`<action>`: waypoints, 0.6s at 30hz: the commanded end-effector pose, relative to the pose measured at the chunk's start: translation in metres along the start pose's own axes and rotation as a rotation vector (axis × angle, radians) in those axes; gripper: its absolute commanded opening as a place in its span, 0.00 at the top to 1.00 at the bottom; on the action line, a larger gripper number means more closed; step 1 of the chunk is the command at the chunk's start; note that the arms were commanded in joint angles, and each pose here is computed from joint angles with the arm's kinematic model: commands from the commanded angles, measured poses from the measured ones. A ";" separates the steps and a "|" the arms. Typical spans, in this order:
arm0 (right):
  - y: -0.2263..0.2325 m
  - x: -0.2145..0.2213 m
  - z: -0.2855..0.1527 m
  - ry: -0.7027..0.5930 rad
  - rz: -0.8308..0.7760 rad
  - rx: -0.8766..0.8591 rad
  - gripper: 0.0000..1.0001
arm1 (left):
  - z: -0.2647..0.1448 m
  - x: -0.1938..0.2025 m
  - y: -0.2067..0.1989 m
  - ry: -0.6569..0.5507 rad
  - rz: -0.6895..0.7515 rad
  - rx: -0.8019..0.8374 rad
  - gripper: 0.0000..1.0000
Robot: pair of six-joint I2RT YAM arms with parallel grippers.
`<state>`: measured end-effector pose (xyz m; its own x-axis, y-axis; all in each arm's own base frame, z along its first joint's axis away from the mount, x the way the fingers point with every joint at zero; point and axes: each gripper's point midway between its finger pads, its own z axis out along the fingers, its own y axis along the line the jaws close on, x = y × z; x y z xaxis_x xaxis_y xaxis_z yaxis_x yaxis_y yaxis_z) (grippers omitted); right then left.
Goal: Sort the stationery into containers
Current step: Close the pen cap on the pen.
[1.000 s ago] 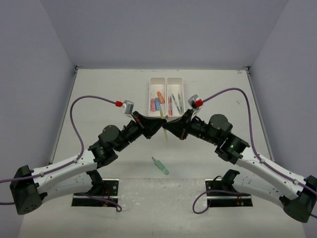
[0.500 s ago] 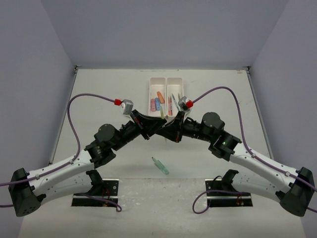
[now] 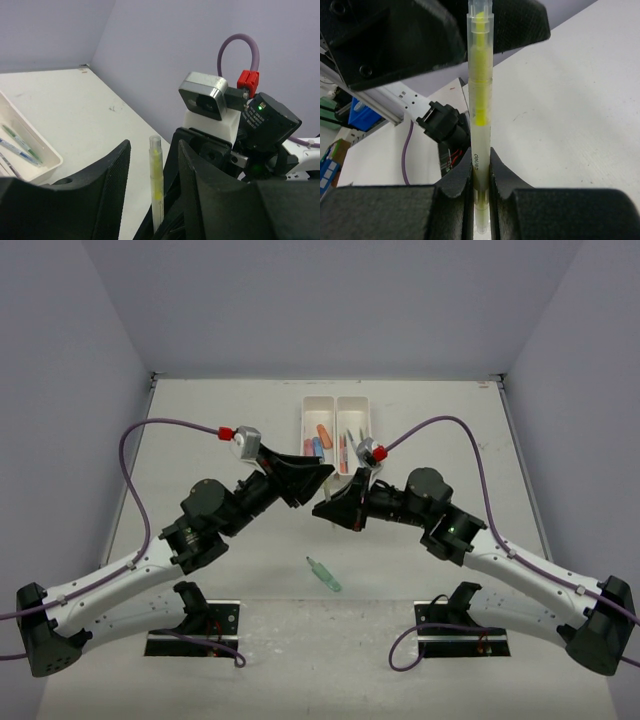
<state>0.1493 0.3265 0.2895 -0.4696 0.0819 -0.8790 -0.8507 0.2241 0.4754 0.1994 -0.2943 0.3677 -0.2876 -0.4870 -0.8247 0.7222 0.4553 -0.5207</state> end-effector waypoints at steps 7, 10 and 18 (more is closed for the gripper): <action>0.014 -0.008 0.002 -0.015 -0.050 -0.048 1.00 | 0.001 -0.017 0.004 -0.045 0.028 -0.045 0.77; 0.012 -0.013 0.003 -0.031 -0.053 -0.027 1.00 | 0.001 -0.008 0.005 -0.018 0.016 -0.042 0.92; -0.004 -0.070 0.016 -0.119 -0.097 0.077 1.00 | -0.010 0.047 0.010 0.118 -0.095 0.010 1.00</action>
<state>0.1567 0.3320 0.2820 -0.4791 0.0388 -0.8769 -0.8394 0.2717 0.4706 0.2029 -0.2917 0.3618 -0.3050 -0.5096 -0.8045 0.6969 0.4563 -0.5533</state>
